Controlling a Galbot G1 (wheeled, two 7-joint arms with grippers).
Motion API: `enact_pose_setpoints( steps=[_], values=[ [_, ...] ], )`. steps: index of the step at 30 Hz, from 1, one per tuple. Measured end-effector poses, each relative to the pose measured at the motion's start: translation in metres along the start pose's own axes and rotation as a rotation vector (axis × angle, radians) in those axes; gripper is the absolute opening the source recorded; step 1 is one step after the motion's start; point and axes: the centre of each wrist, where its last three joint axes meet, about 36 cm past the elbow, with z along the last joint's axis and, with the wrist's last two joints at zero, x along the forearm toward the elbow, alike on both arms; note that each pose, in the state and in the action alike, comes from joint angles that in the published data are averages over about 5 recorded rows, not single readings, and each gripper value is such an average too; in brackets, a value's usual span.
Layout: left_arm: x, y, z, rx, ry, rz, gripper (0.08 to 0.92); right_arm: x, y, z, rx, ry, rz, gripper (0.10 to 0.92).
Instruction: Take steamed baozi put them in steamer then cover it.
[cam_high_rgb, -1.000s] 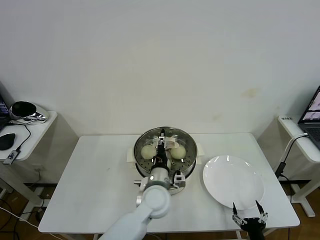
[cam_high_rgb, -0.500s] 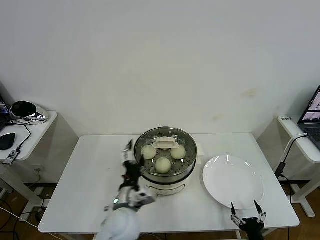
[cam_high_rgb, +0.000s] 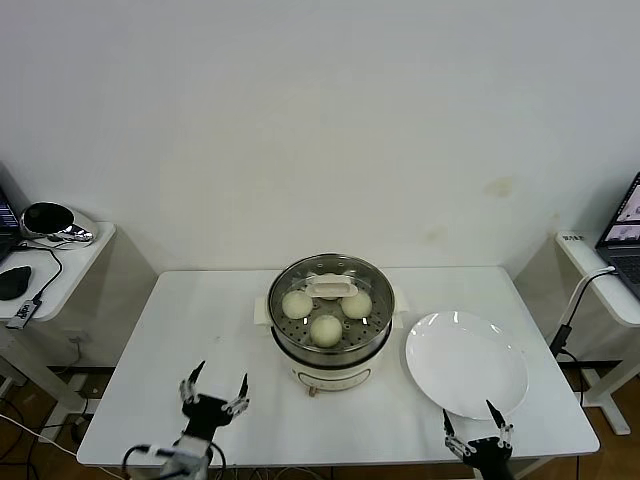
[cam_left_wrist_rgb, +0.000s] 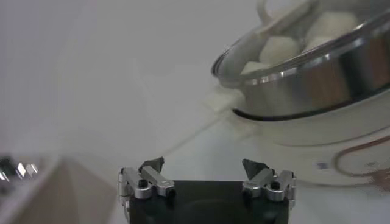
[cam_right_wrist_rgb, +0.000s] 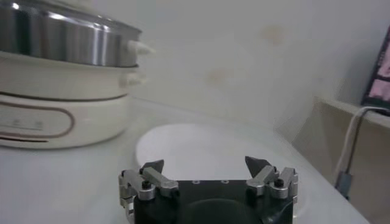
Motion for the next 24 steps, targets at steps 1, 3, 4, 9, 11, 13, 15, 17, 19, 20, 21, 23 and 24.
enact_pose_setpoints(
  steps=[1,3,4,9,11,13,15,17,19,20,21,23,24],
  values=[
    [0.005,0.002,0.005,0.032,-0.012,-0.006,0.823,0.0,0.001,-0.001,-0.004,-0.003,-0.009,0.823],
    [0.014,0.005,0.013,0.089,-0.038,-0.021,0.823,0.001,0.004,-0.002,-0.013,-0.01,-0.024,0.823],
    [0.018,0.007,0.017,0.113,-0.05,-0.029,0.823,0.001,0.005,-0.002,-0.017,-0.013,-0.031,0.823],
    [0.033,0.01,0.032,0.203,-0.093,-0.063,0.823,0.003,0.01,-0.005,-0.035,-0.021,-0.06,0.823],
    [0.037,0.011,0.038,0.227,-0.099,-0.075,0.823,0.003,0.011,-0.006,-0.041,-0.022,-0.071,0.823],
    [0.041,0.01,0.042,0.247,-0.099,-0.085,0.823,0.004,0.012,-0.008,-0.047,-0.022,-0.08,0.823],
    [0.044,0.01,0.046,0.262,-0.095,-0.092,0.823,0.005,0.012,-0.009,-0.053,-0.021,-0.087,0.823],
    [0.047,0.009,0.05,0.275,-0.087,-0.096,0.823,0.006,0.013,-0.011,-0.06,-0.02,-0.094,0.823],
    [0.05,0.008,0.054,0.285,-0.077,-0.099,0.823,0.006,0.014,-0.013,-0.068,-0.018,-0.098,0.823],
    [0.052,0.007,0.056,0.289,-0.072,-0.099,0.823,0.007,0.015,-0.014,-0.072,-0.017,-0.098,0.823],
    [0.053,0.006,0.058,0.293,-0.067,-0.099,0.823,0.007,0.016,-0.014,-0.076,-0.016,-0.099,0.823],
    [0.056,0.003,0.061,0.302,-0.061,-0.099,0.823,0.008,0.017,-0.016,-0.084,-0.012,-0.1,0.823],
    [0.057,0.002,0.061,0.306,-0.058,-0.099,0.823,0.008,0.018,-0.017,-0.088,-0.01,-0.101,0.823]
  ],
)
